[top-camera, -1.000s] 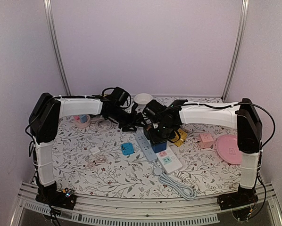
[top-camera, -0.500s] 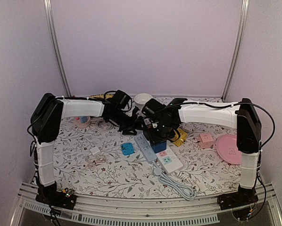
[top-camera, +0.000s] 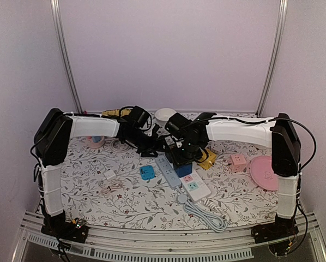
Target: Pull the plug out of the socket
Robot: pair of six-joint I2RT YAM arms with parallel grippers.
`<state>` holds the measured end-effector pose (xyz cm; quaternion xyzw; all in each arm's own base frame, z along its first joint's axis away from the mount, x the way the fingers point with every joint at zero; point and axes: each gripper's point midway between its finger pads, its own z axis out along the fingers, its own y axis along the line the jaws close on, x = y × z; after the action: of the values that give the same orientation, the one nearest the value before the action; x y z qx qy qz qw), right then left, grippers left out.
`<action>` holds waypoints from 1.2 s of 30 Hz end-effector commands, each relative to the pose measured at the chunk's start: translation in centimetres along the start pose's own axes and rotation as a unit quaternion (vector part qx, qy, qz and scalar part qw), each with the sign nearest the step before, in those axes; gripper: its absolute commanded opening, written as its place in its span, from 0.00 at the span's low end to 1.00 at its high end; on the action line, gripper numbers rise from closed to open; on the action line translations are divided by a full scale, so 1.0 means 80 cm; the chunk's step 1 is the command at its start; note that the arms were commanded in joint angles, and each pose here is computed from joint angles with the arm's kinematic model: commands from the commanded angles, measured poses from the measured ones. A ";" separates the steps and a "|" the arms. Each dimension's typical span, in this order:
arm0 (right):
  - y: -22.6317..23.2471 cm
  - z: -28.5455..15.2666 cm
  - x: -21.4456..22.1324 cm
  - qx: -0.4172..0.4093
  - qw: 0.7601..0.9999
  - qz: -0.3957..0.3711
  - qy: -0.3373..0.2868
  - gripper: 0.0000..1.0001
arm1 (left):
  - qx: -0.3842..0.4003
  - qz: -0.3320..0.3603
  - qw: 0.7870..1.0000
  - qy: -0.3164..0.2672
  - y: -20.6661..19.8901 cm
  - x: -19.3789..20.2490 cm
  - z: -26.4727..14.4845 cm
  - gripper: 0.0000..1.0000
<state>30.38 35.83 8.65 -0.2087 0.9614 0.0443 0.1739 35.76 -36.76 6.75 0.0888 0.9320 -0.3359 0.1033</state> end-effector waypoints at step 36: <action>0.014 -0.076 -0.053 -0.034 0.990 0.009 -0.133 0.34 | -0.146 -0.030 0.982 0.117 0.108 0.110 0.030 0.76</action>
<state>30.20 35.31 9.58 -0.1936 0.9562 0.0869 0.2017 35.36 -36.55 6.56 0.0993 0.9272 -0.3417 0.1171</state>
